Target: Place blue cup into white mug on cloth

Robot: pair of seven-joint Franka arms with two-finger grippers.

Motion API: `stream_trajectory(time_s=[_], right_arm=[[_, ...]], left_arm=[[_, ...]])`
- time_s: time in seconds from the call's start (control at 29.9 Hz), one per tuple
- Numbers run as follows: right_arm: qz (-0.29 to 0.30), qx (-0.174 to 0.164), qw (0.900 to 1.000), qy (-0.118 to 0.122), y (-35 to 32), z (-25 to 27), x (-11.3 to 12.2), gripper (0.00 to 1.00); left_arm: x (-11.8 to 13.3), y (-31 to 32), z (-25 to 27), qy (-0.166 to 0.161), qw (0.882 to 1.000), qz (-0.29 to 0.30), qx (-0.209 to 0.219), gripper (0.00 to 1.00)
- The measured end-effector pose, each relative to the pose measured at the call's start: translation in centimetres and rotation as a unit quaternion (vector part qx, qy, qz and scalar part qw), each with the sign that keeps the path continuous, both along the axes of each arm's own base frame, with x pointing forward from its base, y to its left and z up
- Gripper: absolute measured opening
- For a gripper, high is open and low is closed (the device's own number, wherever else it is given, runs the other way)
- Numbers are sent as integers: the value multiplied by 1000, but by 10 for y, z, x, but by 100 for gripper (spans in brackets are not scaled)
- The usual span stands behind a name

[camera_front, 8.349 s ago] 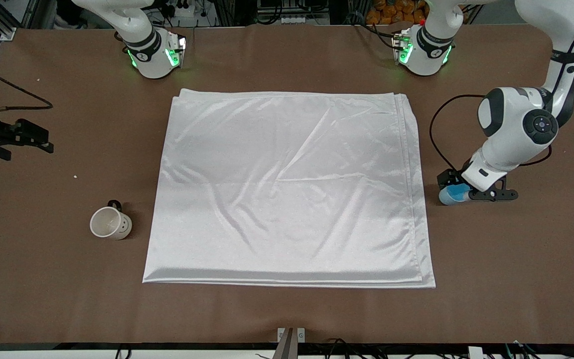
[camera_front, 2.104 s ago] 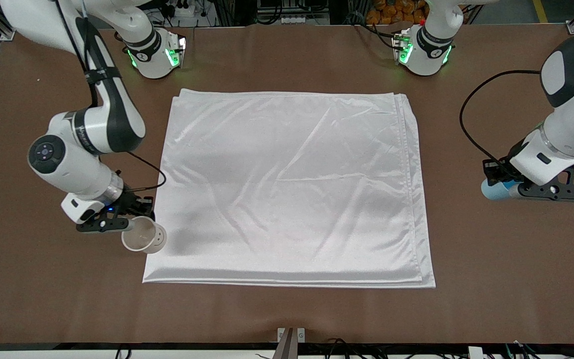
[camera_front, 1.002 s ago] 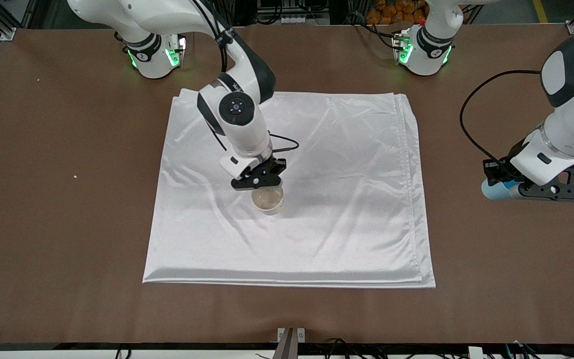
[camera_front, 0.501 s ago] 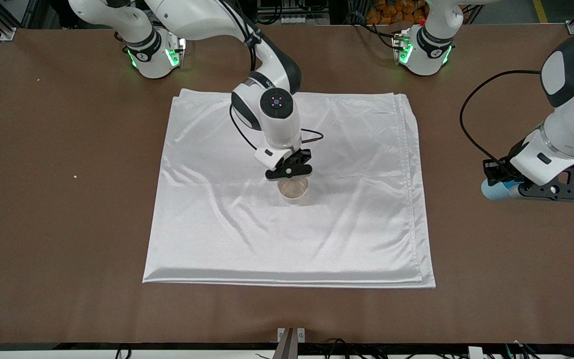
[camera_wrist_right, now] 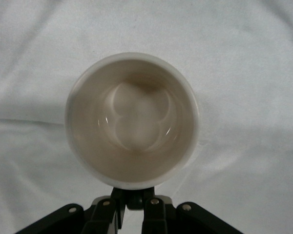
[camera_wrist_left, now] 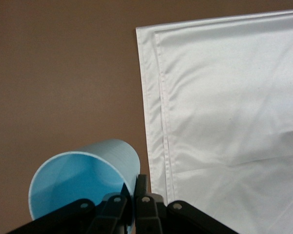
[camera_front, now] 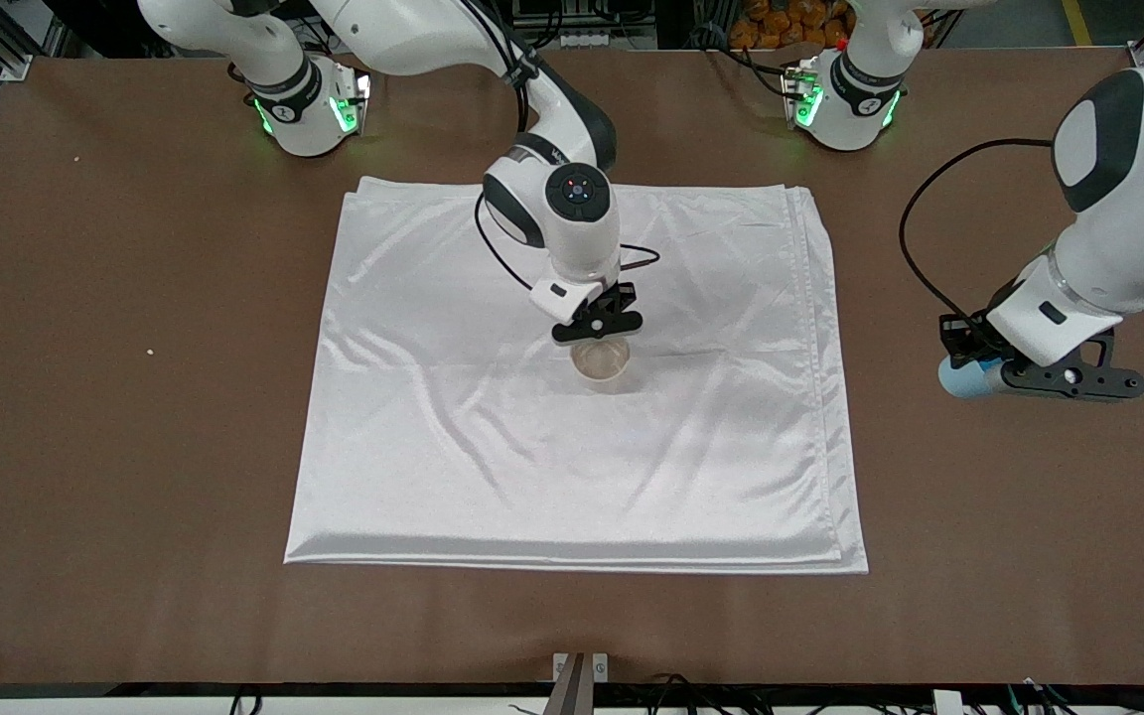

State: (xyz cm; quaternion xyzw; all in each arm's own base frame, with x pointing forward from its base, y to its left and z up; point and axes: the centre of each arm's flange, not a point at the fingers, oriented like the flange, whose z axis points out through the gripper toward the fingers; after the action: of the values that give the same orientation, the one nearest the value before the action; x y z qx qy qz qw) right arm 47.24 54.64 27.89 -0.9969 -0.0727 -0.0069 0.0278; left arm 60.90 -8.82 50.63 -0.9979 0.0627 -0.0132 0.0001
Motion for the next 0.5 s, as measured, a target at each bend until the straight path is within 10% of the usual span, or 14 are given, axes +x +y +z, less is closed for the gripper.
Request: stream_trajectory(time_s=[0.5], right_arm=[[10,-14,1000,-14,5,-20,9,22]], left_arm=[[-12,-71,-11,12,1000,4,-11,4]])
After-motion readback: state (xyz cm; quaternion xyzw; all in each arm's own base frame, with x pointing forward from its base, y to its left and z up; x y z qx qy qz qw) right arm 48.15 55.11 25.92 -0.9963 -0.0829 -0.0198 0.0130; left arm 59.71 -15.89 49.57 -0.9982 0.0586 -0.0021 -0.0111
